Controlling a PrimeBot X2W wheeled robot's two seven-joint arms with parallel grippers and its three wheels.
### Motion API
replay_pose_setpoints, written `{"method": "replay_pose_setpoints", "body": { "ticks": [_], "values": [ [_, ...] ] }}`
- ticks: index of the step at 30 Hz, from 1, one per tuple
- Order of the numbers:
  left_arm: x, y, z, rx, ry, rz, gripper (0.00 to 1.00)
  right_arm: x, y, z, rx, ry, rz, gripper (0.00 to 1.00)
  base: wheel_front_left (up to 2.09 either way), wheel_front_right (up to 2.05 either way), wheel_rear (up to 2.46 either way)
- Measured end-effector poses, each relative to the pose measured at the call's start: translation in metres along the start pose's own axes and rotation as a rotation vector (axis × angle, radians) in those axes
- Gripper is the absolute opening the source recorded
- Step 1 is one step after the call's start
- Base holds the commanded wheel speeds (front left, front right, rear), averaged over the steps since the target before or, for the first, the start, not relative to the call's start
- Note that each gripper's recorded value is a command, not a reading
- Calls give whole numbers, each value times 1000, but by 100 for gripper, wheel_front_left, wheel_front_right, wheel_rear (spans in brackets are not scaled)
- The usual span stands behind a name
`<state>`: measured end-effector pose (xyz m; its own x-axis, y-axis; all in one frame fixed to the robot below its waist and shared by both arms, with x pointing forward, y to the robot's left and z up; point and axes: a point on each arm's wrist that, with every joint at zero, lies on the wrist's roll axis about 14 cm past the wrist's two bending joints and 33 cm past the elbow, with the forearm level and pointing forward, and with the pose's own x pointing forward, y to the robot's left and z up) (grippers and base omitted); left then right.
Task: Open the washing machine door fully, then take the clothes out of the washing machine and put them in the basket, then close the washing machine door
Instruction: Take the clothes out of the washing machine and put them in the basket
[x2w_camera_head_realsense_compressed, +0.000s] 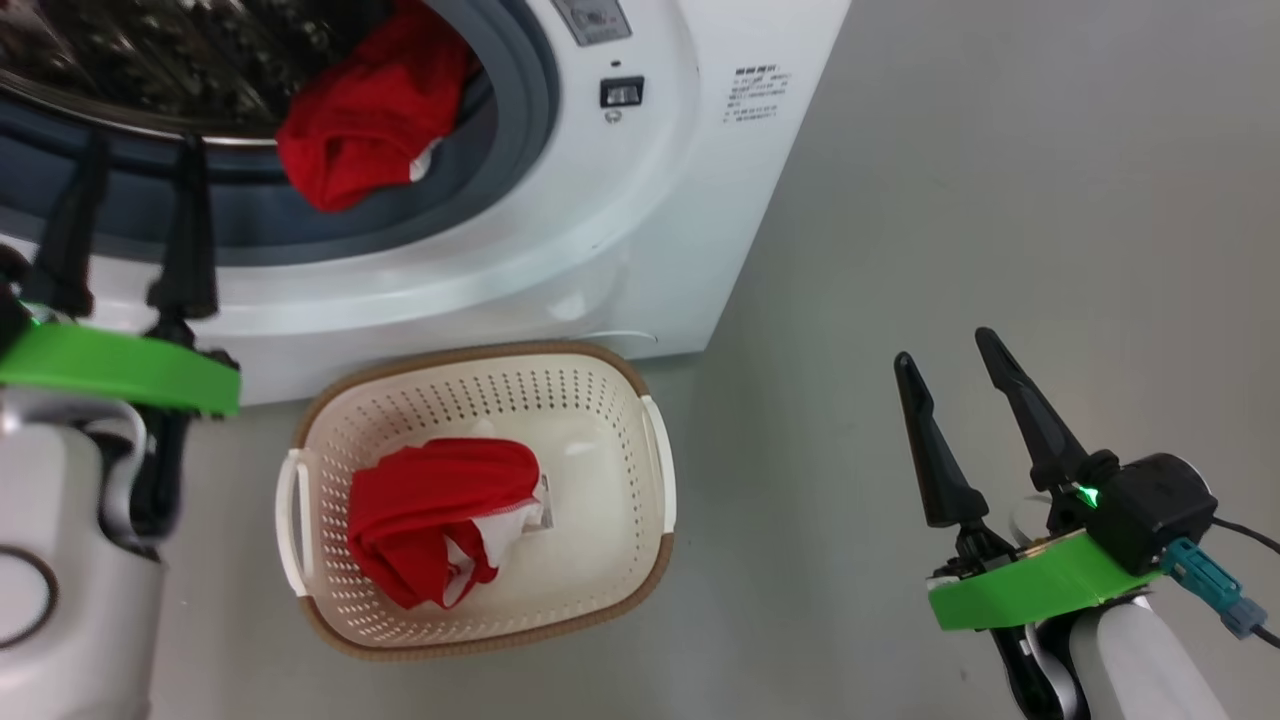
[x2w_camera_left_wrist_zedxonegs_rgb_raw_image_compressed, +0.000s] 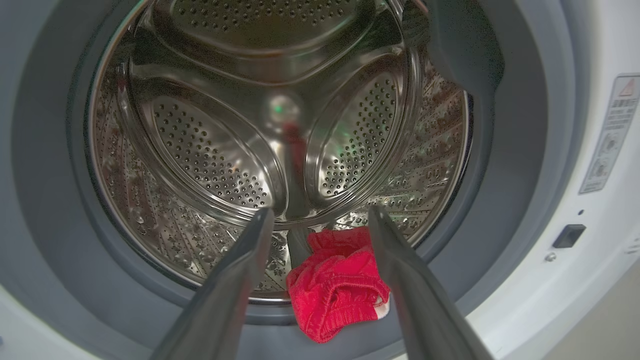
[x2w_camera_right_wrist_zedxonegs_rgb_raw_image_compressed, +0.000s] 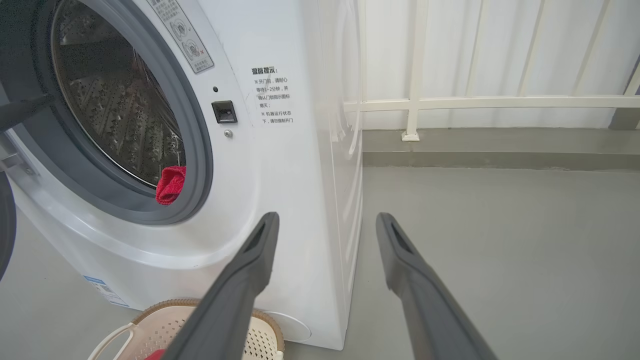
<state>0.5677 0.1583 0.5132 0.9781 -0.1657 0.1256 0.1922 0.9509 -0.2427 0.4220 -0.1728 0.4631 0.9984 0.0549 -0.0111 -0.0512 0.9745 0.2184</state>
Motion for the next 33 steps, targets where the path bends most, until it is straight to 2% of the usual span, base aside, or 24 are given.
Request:
{"method": "replay_pose_setpoints", "body": {
  "ticks": [7,15,26,33],
  "values": [
    [42,8,-27,17,58,-11,100,10,-9,-16,25,34,-22,100,0,0,0],
    [80,-12,-53,-69,119,-54,100,17,-12,-30,35,66,-25,100,0,0,0],
    [90,-22,-110,-180,471,-85,100,15,-23,-38,71,86,-66,100,0,0,0],
    [85,-20,-130,-136,634,-99,100,16,-26,-32,71,65,-73,100,0,0,0]
  ]
}}
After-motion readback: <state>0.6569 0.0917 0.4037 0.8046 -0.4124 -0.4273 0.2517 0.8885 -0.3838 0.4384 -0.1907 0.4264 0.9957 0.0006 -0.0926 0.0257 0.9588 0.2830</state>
